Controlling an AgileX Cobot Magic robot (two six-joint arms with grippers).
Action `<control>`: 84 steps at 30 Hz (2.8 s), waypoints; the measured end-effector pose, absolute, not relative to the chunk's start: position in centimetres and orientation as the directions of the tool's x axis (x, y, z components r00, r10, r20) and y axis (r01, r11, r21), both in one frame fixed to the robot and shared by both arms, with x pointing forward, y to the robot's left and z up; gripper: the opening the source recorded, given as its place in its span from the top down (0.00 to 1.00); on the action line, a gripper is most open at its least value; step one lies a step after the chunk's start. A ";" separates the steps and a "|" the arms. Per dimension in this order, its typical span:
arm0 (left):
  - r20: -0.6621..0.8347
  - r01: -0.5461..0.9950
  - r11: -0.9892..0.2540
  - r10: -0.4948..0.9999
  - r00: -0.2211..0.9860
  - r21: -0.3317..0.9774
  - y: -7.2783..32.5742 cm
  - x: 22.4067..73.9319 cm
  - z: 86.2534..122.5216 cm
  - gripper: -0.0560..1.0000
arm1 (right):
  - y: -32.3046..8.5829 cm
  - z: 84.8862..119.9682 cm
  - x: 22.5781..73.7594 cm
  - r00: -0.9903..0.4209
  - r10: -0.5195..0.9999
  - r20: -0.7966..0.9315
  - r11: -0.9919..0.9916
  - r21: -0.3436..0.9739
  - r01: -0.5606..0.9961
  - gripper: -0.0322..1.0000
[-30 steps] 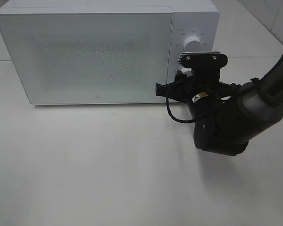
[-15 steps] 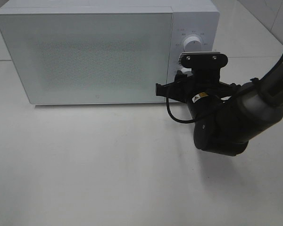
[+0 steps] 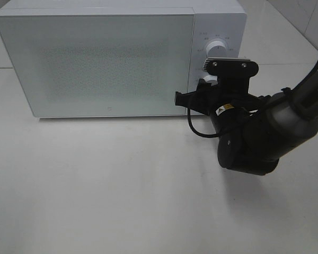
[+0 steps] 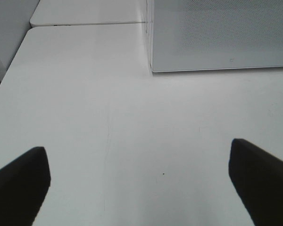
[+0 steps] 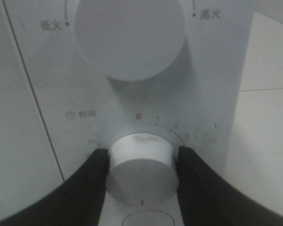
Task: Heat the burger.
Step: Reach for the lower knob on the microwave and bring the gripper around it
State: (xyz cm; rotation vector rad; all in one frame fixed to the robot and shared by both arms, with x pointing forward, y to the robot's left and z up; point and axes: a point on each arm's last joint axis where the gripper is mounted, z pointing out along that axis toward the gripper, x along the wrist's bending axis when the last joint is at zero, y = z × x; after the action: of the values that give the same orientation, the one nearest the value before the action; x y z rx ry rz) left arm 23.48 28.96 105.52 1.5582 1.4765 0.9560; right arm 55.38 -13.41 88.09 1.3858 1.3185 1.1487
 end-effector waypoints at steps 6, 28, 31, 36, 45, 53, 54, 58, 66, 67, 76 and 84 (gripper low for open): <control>0.012 0.420 -0.030 0.999 0.046 0.907 29.0 23.5 105.5 0.03 | -13.3 88.1 55.4 0.032 0.978 0.208 -0.210 0.961 0.182 0.55; 0.012 0.420 -0.030 0.999 0.046 0.907 29.0 23.5 105.5 0.03 | -13.4 88.0 55.4 0.132 0.608 0.783 -0.793 0.596 0.122 0.54; 0.012 0.420 -0.030 0.999 0.046 0.907 29.0 23.5 105.5 0.03 | -13.4 88.0 55.3 0.145 0.521 0.841 -0.854 0.510 0.108 0.54; 0.012 0.420 -0.030 0.999 0.046 0.907 29.0 23.5 105.5 0.03 | -13.4 88.0 55.3 0.161 0.374 0.913 -0.927 0.365 0.083 0.54; 0.012 0.420 -0.030 0.999 0.046 0.907 29.0 23.5 105.5 0.03 | -13.5 88.0 55.3 0.179 0.104 0.978 -0.995 0.100 0.031 0.54; 0.012 0.420 -0.030 0.999 0.046 0.907 29.0 23.5 105.5 0.03 | -13.5 88.0 55.3 0.181 -0.119 0.976 -0.993 -0.117 -0.020 0.54; 0.012 0.420 -0.030 0.999 0.046 0.907 29.0 23.5 105.5 0.03 | -13.5 88.0 55.3 0.181 -0.119 0.976 -0.993 -0.117 -0.020 0.54; 0.012 0.420 -0.030 0.999 0.046 0.907 29.0 23.5 105.5 0.03 | -13.5 88.0 55.3 0.180 -0.159 0.971 -0.987 -0.157 -0.027 0.54; 0.012 0.420 -0.030 0.999 0.046 0.907 29.0 23.5 105.5 0.03 | -13.5 88.0 55.3 0.180 -0.164 0.970 -0.986 -0.162 -0.028 0.54; 0.012 0.420 -0.030 0.999 0.046 0.907 29.0 23.5 105.5 0.03 | -13.5 88.0 55.3 0.180 -0.164 0.970 -0.986 -0.162 -0.028 0.54; 0.012 0.420 -0.030 0.999 0.046 0.907 29.0 23.5 105.5 0.03 | -13.5 88.0 55.3 0.180 -0.151 0.972 -0.989 -0.150 -0.017 0.54; 0.012 0.420 -0.030 0.999 0.046 0.907 29.0 23.5 105.5 0.03 | -13.4 88.0 55.2 0.181 -0.124 0.976 -0.992 -0.127 0.004 0.47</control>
State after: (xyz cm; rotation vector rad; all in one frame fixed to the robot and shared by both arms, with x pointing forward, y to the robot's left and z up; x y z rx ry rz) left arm 23.48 28.96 105.52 1.5582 1.4765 0.9560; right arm 55.25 -13.37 87.95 2.4896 -0.1272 2.0731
